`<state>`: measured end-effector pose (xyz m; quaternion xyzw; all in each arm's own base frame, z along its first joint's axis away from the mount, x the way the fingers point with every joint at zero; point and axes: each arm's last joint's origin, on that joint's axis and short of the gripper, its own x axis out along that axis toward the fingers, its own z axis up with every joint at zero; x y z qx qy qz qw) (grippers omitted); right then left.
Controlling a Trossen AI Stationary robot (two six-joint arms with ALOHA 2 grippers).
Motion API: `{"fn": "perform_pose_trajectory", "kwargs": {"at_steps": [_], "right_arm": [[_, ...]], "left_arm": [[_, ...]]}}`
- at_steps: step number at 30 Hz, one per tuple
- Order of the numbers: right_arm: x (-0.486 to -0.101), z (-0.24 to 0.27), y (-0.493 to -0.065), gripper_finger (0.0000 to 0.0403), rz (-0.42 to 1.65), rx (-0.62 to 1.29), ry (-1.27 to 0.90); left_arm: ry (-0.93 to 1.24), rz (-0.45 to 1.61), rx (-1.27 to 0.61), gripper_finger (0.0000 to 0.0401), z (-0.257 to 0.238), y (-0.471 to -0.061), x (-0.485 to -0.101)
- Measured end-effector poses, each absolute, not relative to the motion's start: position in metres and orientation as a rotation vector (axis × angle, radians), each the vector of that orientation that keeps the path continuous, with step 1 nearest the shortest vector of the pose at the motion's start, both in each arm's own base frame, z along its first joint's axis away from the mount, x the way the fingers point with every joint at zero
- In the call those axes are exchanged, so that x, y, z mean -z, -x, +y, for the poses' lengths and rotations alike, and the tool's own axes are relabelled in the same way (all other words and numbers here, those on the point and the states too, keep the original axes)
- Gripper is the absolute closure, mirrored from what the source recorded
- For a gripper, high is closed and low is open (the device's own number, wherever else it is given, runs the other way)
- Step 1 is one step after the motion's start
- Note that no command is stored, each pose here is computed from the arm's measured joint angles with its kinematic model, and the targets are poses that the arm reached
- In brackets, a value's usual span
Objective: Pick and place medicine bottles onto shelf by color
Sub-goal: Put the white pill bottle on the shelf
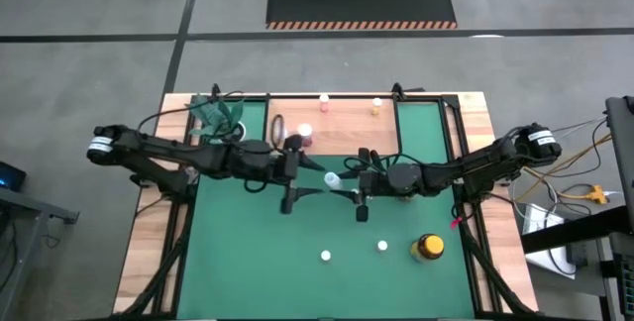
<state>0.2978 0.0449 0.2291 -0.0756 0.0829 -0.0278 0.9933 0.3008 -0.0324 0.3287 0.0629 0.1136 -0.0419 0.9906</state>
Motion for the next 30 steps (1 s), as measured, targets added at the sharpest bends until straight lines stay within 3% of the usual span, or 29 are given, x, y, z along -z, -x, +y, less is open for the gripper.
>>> {"fn": "perform_pose_trajectory", "kwargs": {"at_steps": [6, 21, 30], "right_arm": [[-0.227, 0.045, -0.297, 0.0263, 0.188, 0.058, 0.140], [-0.227, 0.045, -0.297, 0.0263, 0.187, 0.054, 0.139], [-0.227, 0.045, -0.297, 0.0261, 0.187, 0.054, 0.141]], "left_arm": [[-0.147, 0.343, 0.016, 0.0173, -0.033, -0.323, -0.323], [-0.156, 0.382, -0.008, 0.0174, -0.033, -0.333, -0.315], [-0.157, 0.385, -0.007, 0.0232, -0.033, -0.334, -0.313]]}}
